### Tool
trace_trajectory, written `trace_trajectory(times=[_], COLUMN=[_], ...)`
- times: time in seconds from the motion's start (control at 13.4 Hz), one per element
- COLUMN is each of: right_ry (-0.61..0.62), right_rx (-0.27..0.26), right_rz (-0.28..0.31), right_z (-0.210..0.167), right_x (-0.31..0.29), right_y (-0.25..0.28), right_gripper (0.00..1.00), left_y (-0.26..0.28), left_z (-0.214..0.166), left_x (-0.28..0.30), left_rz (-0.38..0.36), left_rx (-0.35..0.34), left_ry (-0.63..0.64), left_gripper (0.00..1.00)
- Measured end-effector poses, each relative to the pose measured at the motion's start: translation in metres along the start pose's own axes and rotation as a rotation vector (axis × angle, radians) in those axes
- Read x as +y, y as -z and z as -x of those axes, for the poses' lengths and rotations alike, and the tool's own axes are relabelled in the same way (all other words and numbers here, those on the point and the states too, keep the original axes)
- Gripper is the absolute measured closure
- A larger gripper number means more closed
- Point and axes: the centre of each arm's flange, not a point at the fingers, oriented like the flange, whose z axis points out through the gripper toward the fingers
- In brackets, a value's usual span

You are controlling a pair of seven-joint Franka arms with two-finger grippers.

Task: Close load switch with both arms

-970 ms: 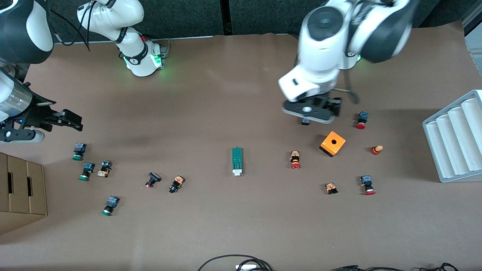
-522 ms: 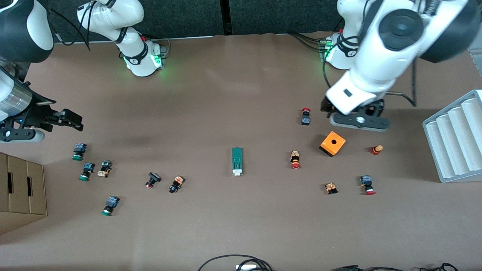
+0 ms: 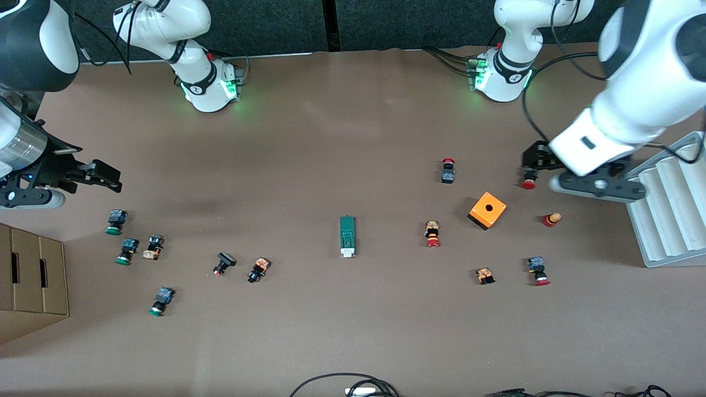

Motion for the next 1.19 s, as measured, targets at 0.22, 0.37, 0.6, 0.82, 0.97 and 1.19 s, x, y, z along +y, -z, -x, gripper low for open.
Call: trace_trajectory(times=[0.22, 0.37, 0.6, 0.82, 0.97, 1.19], right_ry=[0.004, 0.003, 0.002, 0.002, 0.002, 0.002], right_rx=[0.001, 0.002, 0.002, 0.002, 0.002, 0.002], right_rz=[0.0, 0.0, 0.0, 0.0, 0.0, 0.0], right_z=[0.0, 0.0, 0.0, 0.0, 0.0, 0.0], right_x=[-0.002, -0.002, -0.002, -0.002, -0.002, -0.002], right_y=[0.0, 0.0, 0.001, 0.001, 0.001, 0.001], right_gripper=[0.0, 0.0, 0.0, 0.0, 0.0, 0.0], left_y=[-0.004, -0.008, -0.024, -0.051, -0.062, -0.065], left_z=[0.017, 0.026, 0.034, 0.03, 0.026, 0.023], left_x=[-0.04, -0.066, -0.1, -0.117, -0.113, -0.106], left_rz=[-0.01, -0.014, -0.015, -0.017, -0.018, -0.019], left_rx=[0.003, 0.033, 0.031, 0.059, 0.07, 0.074], left_ry=[0.073, 0.106, 0.037, 0.017, 0.01, -0.004], left_gripper=[0.0, 0.0, 0.0, 0.0, 0.0, 0.0])
